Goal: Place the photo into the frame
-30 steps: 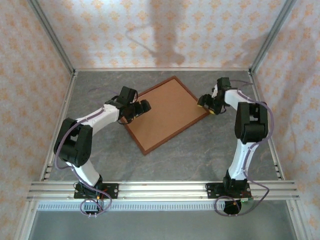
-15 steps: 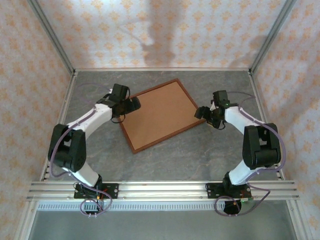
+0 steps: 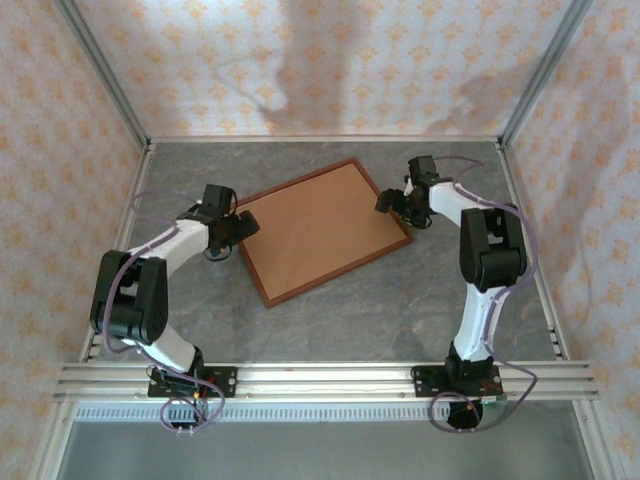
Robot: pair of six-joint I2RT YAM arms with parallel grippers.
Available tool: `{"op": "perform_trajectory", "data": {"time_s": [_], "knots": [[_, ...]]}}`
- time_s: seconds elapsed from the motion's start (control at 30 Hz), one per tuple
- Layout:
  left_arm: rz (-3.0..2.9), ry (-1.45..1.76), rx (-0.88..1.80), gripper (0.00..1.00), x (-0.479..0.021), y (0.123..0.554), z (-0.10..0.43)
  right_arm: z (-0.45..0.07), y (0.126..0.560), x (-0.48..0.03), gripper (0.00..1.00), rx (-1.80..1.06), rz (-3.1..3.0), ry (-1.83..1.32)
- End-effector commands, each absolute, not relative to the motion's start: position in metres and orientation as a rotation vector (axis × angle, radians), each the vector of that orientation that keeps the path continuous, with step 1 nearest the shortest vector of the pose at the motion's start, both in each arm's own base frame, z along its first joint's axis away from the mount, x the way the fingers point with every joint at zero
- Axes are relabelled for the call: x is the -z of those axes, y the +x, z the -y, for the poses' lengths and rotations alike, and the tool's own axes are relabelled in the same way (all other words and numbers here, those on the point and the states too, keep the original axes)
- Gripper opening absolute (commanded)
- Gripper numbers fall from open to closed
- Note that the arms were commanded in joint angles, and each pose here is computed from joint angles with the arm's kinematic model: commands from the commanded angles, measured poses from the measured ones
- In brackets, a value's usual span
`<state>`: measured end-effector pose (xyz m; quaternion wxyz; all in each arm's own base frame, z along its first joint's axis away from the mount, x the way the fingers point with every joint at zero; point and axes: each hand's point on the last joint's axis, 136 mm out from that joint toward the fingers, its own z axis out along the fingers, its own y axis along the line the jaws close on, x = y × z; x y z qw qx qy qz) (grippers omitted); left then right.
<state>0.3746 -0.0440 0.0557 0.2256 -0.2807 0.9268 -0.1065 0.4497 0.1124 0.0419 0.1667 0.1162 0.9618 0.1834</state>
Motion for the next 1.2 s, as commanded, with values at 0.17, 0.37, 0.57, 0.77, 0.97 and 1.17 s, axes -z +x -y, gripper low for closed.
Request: {"op": "perform_trajectory", "data": {"time_s": [0.17,0.37,0.57,0.77,0.97,1.17], "knots": [[-2.556,-0.732,0.508,0.88,-0.047,0.399,0.073,-0.129,0.398,-0.042,0.85,-0.701,-2.802,0.359],[-2.55,-0.695,0.644,0.86,-0.046,0.411,0.094,-0.125,0.38,-0.053,0.83,-0.703,-2.77,0.38],[-2.555,-0.691,0.61,0.86,-0.044,0.411,0.09,-0.092,0.379,-0.068,0.89,-0.348,-2.71,0.337],[-2.564,-0.679,0.59,0.85,-0.044,0.407,0.088,-0.085,0.374,-0.076,0.9,-0.229,-2.684,0.318],[-2.574,-0.697,0.746,0.84,-0.041,0.392,0.115,-0.093,0.368,-0.08,0.9,-0.26,-2.684,0.31],[-2.572,-0.672,0.945,0.82,-0.053,0.352,0.172,-0.087,0.37,-0.087,0.9,-0.217,-2.677,0.358]]}}
